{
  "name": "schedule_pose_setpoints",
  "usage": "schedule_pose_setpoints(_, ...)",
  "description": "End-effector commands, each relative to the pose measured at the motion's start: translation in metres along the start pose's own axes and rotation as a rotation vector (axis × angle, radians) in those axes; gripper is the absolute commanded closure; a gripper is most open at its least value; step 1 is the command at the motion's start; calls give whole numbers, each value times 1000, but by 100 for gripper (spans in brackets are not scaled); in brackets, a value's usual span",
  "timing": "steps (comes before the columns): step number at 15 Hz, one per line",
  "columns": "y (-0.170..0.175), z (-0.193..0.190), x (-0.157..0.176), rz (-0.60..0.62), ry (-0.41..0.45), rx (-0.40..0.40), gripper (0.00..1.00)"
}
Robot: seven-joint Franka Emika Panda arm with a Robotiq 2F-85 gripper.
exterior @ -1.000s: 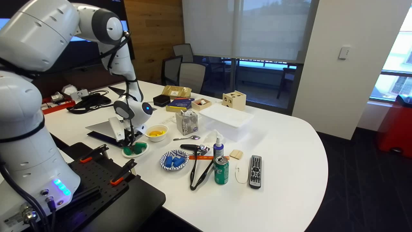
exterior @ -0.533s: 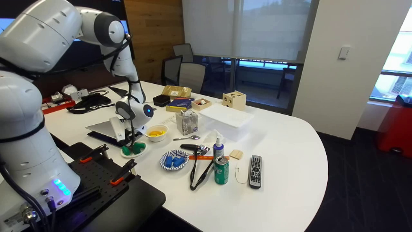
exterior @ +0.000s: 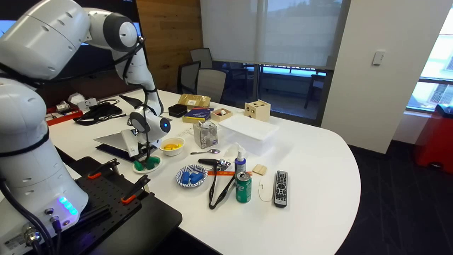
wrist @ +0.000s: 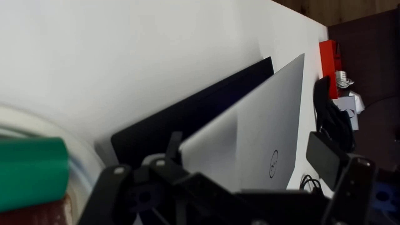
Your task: Open the laptop
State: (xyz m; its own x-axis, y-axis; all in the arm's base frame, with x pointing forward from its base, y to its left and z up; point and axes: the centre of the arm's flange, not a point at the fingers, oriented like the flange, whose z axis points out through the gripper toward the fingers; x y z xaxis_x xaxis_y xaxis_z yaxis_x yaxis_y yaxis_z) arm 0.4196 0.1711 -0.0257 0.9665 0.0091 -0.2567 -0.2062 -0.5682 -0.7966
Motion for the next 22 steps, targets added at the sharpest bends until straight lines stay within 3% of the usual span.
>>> schedule_pose_setpoints(1,-21,-13,-11,-67,16,74,0)
schedule_pose_setpoints(8,-49,-27,-15,-192,45,83,0)
schedule_pose_setpoints(15,-89,-39,1,-259,64,81,0)
schedule_pose_setpoints(22,-90,-31,7,-251,30,117,0)
